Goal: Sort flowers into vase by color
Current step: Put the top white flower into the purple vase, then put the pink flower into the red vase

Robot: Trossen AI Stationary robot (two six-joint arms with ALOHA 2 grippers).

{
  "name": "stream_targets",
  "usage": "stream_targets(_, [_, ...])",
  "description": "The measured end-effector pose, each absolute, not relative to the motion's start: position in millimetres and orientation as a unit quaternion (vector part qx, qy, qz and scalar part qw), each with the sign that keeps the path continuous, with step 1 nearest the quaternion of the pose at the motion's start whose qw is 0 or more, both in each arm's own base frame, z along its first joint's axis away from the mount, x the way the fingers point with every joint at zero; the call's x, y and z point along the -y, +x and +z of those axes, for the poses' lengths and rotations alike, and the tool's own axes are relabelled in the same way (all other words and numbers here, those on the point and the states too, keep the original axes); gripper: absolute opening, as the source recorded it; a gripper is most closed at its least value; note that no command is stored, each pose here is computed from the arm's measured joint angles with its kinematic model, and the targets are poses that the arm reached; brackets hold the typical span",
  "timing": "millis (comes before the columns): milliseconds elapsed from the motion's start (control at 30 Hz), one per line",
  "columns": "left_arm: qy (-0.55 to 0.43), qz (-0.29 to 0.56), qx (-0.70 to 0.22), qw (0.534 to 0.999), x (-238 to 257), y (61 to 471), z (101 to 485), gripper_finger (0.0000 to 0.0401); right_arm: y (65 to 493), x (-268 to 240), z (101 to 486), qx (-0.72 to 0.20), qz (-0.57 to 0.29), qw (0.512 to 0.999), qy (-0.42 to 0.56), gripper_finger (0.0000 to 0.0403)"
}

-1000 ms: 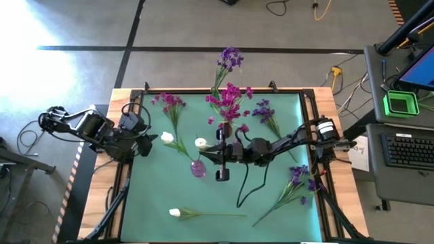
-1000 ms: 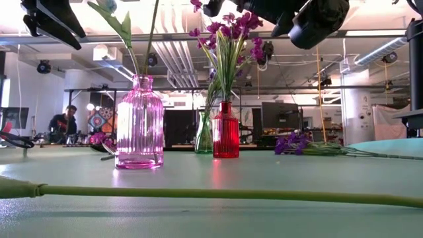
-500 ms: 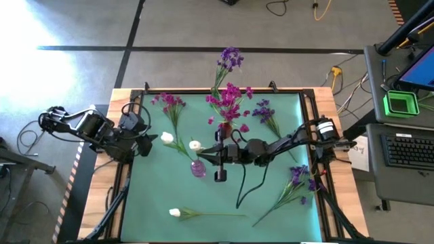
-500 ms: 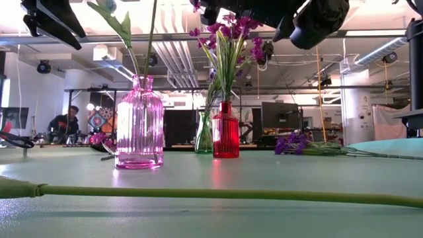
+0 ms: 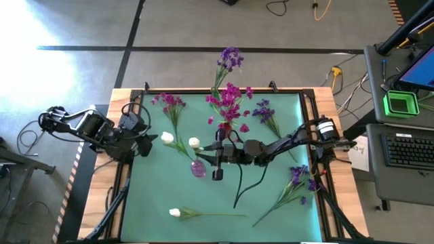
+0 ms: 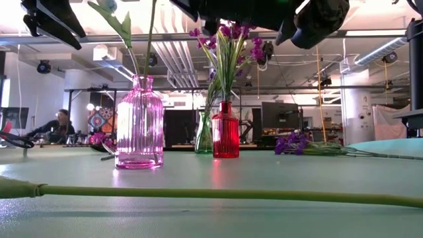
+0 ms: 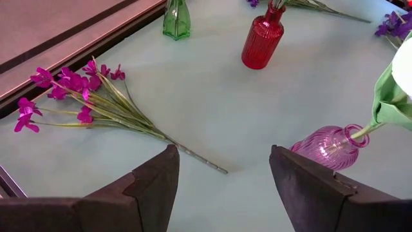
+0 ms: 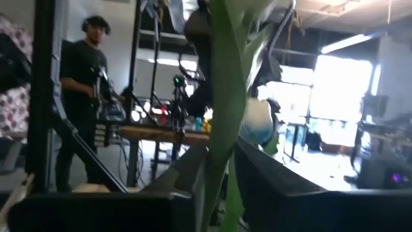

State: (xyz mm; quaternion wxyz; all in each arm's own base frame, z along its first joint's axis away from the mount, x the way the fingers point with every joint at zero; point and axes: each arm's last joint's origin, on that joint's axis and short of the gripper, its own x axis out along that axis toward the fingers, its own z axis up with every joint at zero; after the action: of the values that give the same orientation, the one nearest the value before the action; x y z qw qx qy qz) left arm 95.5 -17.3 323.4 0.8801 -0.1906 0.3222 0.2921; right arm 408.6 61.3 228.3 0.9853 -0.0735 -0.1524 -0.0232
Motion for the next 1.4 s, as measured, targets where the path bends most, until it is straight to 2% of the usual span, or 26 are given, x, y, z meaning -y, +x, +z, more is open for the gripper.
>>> stream_targets(300, [-0.191, 0.292, -0.322, 0.880, 17.3, 95.5, 323.4, 0.0231, 410.2, -65.2, 219.0, 0.096, -0.021, 0.992, -0.073, 0.0155])
stream_targets(567, [-0.191, 0.292, -0.322, 0.880, 17.3, 95.5, 323.4, 0.0231, 402.8, -72.6, 228.0, 0.035, -0.030, 0.995, -0.087, 0.0193])
stream_targets(1400, [-0.195, 0.293, -0.321, 0.879, 18.2, 97.9, 323.3, 0.0231, 358.9, -81.1, 261.8, -0.139, -0.041, 0.987, -0.072, 0.0201])
